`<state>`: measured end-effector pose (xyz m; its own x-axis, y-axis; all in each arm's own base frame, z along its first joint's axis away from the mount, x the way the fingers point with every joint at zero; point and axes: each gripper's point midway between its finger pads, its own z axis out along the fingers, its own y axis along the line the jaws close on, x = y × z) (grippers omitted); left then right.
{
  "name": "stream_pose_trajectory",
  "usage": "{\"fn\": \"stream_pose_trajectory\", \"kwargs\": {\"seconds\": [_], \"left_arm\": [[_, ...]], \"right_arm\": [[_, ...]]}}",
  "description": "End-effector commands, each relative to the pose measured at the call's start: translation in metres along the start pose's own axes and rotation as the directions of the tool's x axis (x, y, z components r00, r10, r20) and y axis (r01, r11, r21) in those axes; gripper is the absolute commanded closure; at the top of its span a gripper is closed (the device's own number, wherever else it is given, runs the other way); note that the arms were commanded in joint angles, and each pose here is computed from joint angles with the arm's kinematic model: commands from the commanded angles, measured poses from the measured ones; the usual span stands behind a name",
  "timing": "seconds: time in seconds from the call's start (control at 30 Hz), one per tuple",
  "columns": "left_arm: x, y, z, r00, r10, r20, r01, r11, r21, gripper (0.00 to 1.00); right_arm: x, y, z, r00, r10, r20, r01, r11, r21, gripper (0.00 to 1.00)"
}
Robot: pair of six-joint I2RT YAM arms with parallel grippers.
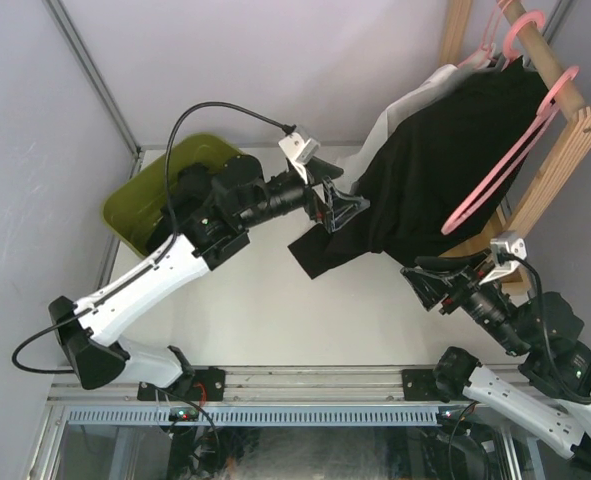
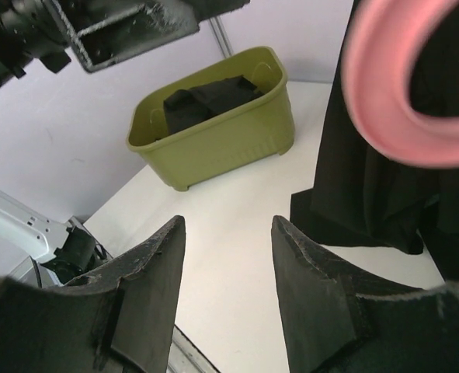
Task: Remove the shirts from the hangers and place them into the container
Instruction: Pick up the hanger from the clothesline.
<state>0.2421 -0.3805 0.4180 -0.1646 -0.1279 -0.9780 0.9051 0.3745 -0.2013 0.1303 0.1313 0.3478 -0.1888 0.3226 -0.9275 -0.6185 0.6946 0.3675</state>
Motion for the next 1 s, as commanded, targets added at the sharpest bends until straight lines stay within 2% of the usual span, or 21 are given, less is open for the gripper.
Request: {"fn": "stream_pose_trajectory", "kwargs": {"seconds": [0.0,0.17,0.37,0.47,0.57,0.73,0.87,0.97], "left_arm": [[-0.019,0.029,0.011,1.0,0.027,0.008,-0.026,0.996,-0.088,0.03],[-0.047,0.033,0.053,1.0,0.0,0.014,0.001,0.999,-0.036,0.15],[-0.059,0.03,0.091,0.996,-0.06,0.061,0.056,0.997,0.058,0.27],[-0.062,0.033,0.105,0.993,-0.07,0.09,0.064,0.995,0.073,0.39],[-0.06,0.04,0.12,0.989,-0.086,0.118,0.078,0.994,0.073,0.46],[-0.056,0.041,0.139,0.988,-0.111,0.112,0.099,0.989,0.108,0.71],[-0.055,0.037,0.143,0.989,-0.097,0.116,0.085,0.991,0.103,0.71],[-0.057,0.036,0.145,0.988,-0.077,0.131,0.066,0.994,0.093,0.58]], "right_arm": [[-0.013,0.005,0.007,0.999,0.04,0.024,-0.04,0.999,0.007,0.52],[-0.008,0.003,0.006,0.998,0.066,0.008,-0.066,0.998,0.018,0.53],[-0.005,-0.002,0.0,0.997,0.074,0.005,-0.074,0.997,0.037,0.53],[-0.005,-0.003,-0.002,0.997,0.074,0.011,-0.074,0.996,0.039,0.53],[-0.004,-0.004,-0.004,0.997,0.073,0.015,-0.074,0.996,0.041,0.53],[-0.003,-0.007,-0.007,0.998,0.069,0.013,-0.07,0.996,0.051,0.53],[-0.002,-0.011,-0.012,0.998,0.068,0.018,-0.069,0.996,0.063,0.53],[-0.003,-0.013,-0.015,0.998,0.063,0.026,-0.064,0.995,0.07,0.53]]}}
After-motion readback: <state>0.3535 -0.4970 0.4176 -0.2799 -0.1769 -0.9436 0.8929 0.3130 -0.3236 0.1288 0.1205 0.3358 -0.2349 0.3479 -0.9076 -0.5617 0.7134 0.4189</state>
